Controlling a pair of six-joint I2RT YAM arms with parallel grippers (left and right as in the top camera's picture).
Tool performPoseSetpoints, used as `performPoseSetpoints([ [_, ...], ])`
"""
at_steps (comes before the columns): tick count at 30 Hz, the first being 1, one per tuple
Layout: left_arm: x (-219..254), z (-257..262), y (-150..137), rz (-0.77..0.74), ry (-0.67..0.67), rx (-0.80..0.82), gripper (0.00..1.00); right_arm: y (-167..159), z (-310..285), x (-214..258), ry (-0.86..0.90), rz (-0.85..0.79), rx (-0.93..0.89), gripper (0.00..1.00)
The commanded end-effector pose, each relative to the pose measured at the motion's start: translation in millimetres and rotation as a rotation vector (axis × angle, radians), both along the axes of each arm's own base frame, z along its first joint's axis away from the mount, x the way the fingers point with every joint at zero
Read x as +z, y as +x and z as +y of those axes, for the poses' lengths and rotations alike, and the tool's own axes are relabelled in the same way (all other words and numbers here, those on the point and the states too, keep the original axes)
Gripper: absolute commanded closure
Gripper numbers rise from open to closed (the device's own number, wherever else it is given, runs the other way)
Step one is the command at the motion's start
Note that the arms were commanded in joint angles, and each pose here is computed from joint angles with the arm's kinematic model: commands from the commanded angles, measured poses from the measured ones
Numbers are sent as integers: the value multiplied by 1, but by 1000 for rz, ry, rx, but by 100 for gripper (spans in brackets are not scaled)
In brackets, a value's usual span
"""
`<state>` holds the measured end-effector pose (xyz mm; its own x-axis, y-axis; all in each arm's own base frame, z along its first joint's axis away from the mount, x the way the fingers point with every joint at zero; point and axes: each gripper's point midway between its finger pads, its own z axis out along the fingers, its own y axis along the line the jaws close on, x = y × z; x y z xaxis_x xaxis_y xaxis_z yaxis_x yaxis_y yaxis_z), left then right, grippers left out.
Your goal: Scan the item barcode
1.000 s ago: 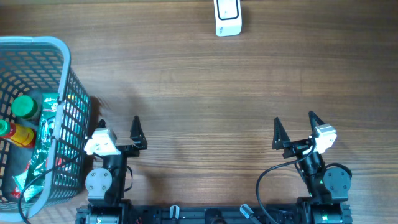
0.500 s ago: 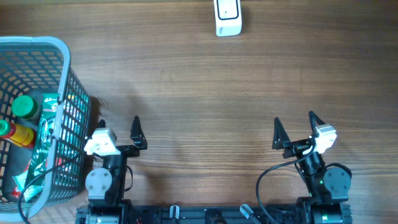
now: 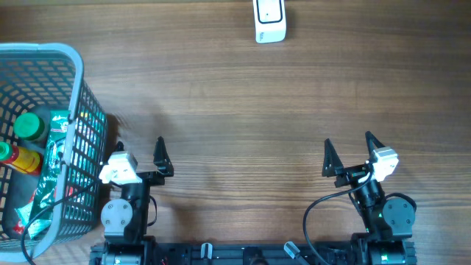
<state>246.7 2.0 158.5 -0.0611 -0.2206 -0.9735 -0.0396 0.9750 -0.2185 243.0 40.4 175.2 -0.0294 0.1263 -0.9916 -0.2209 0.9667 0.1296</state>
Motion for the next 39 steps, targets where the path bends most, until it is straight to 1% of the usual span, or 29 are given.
performPoseSetpoints([
  [1,-2,4,0,8,22,20,0,0,-2,2,-10,-13,-12,0],
  [3,-2,4,0,7,22,20,0,0,-2,2,-10,-13,-12,0],
  [7,20,-2,1,-80,19,-16,0,0,-2,2,-10,-13,-12,0],
  [8,25,-11,1,-102,18,-65,0,0,-2,2,-10,-13,-12,0],
  [10,39,-42,-5,-159,16,-250,0,0,-2,2,-10,-13,-12,0],
  [12,52,-58,-11,-177,16,-346,0,0,-2,2,-10,-13,-12,0],
  [13,63,-60,-14,-177,17,-359,0,0,-2,2,-10,-13,-12,0],
  [17,106,-60,-18,-174,17,-358,0,0,-2,2,-10,-13,-12,0],
  [19,128,-60,-13,-169,15,-359,0,0,-2,2,-10,-13,-12,0],
  [22,160,-60,0,-140,-22,-358,0,0,-2,2,-10,-13,-12,0],
  [24,180,-61,11,-72,-47,-356,0,0,-2,2,-10,-13,-12,0],
  [28,218,-61,20,41,-64,-352,0,0,-2,2,-10,-13,-12,0],
  [29,235,-58,21,61,-66,-337,0,0,-2,2,-10,-13,-12,0],
  [31,252,-49,23,77,-63,-282,0,0,-2,2,-10,-13,-12,0],
  [35,287,-7,29,130,-36,-33,0,0,-2,2,-10,-13,-12,0],
  [36,292,-1,29,137,-30,0,0,0,-2,2,-10,-13,-12,0],
  [38,300,-1,32,123,-32,2,0,0,-2,2,-10,-13,-12,0],
  [39,295,-8,31,144,-36,-38,0,0,-2,2,-10,-13,-12,0],
])
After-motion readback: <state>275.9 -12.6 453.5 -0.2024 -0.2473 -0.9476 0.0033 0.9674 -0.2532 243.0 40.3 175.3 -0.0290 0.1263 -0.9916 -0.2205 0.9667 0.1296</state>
